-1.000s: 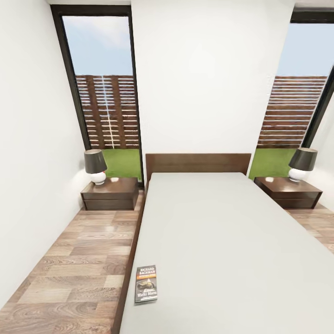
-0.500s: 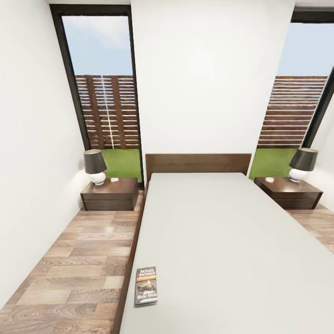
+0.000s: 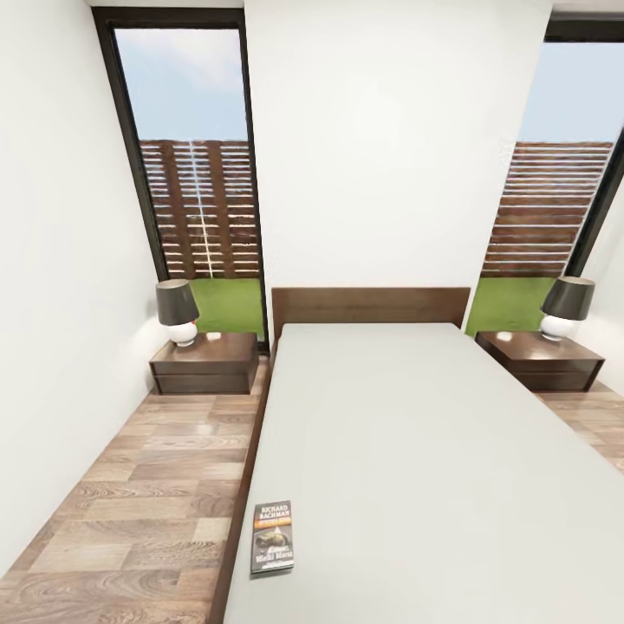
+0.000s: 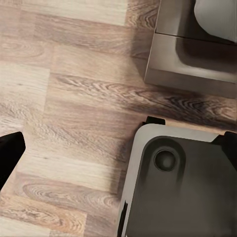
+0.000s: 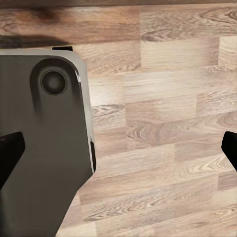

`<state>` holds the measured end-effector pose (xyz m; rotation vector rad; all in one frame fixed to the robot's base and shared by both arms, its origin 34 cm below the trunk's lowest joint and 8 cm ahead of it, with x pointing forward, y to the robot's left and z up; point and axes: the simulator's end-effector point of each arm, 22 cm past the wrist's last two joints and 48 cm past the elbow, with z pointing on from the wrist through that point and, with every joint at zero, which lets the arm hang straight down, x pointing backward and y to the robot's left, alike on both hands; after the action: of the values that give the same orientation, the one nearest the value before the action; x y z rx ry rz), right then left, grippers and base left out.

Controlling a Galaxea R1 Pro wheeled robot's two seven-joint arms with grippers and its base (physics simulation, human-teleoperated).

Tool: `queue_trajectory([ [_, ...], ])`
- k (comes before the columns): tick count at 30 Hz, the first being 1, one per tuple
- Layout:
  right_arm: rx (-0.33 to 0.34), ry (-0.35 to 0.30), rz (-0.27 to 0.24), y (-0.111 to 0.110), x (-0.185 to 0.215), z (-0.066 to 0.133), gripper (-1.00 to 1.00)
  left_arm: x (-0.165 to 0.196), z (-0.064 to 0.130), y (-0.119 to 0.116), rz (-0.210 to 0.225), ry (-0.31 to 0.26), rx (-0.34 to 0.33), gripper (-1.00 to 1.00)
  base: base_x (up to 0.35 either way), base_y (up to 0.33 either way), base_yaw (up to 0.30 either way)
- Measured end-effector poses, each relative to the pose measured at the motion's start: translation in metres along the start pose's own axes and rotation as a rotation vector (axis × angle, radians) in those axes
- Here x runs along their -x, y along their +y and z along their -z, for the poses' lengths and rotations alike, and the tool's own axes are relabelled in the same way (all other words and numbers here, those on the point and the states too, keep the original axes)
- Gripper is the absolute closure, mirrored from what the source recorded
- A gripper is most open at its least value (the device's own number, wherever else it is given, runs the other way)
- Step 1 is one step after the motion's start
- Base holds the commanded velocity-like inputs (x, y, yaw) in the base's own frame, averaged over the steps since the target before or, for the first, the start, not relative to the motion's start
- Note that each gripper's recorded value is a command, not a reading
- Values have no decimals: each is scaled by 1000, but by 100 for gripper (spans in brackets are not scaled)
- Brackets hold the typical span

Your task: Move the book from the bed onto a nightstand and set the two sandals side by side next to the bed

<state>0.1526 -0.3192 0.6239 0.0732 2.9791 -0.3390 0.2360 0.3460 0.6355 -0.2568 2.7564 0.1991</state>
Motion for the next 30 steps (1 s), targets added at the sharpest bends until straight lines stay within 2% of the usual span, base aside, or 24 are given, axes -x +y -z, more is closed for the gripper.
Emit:
queue_trajectory([
  [18, -24, 16, 7, -20, -8, -2, -100, 0, 0, 0, 1, 0, 0, -100, 25, 0, 0],
  [30, -31, 32, 10, -25, -15, -2, -100, 0, 0, 0, 0, 1, 1, -100, -14, 0, 0],
])
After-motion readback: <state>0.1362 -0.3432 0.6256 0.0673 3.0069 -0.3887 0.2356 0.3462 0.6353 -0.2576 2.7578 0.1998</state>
